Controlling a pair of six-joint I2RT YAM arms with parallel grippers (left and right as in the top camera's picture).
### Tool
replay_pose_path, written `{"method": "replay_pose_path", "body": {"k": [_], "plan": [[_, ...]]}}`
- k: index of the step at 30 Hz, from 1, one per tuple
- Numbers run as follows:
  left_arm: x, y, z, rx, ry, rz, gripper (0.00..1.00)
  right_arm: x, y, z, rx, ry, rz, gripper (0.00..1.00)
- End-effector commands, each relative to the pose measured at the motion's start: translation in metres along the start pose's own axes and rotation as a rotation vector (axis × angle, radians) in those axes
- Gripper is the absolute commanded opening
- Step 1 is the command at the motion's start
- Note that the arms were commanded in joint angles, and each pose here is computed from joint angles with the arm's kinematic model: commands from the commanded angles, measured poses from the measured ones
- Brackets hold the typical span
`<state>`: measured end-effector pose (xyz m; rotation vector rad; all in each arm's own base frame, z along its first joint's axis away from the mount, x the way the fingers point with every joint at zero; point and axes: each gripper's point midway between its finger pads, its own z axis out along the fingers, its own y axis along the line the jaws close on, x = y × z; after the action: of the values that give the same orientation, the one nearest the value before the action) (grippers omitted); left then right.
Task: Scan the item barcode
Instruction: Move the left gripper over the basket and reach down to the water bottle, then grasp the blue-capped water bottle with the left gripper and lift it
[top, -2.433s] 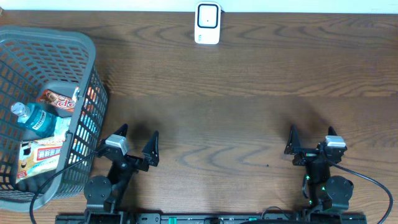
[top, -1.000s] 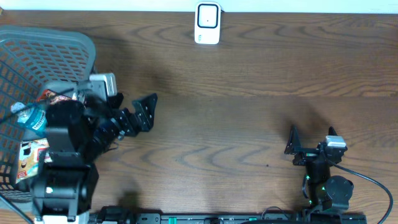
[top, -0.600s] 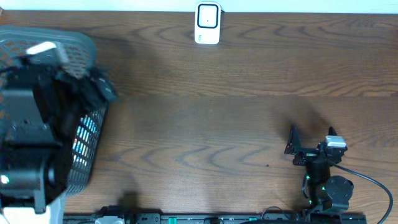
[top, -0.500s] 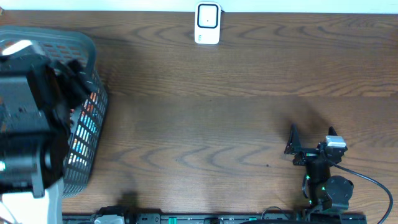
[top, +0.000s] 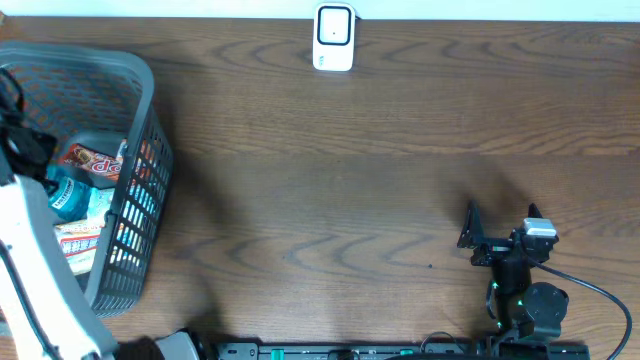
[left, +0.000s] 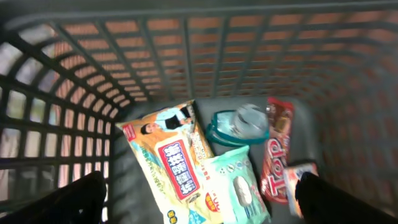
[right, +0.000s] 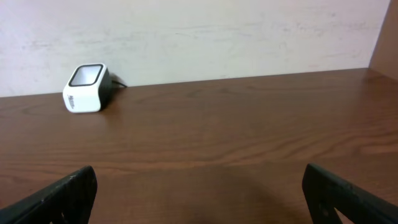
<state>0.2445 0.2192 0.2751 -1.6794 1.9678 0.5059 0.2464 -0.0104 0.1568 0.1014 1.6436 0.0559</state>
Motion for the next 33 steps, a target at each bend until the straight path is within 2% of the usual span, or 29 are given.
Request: {"method": "replay_pose_path", "body": {"k": [1,10,33], "plan": [[0.006,-0.010,0.024,-0.003,0.083,-0.054,0.98,0.001,-0.001,0.000,0.004,0.001,-0.005,0.99],[0.020,-0.024,0.081,-0.098,0.171,-0.050,0.98,0.001,-0.001,0.000,0.004,0.001,-0.005,0.99],[0.031,-0.041,0.130,-0.137,0.205,-0.032,0.98,0.001,-0.001,0.000,0.004,0.001,-0.005,0.99]]}}
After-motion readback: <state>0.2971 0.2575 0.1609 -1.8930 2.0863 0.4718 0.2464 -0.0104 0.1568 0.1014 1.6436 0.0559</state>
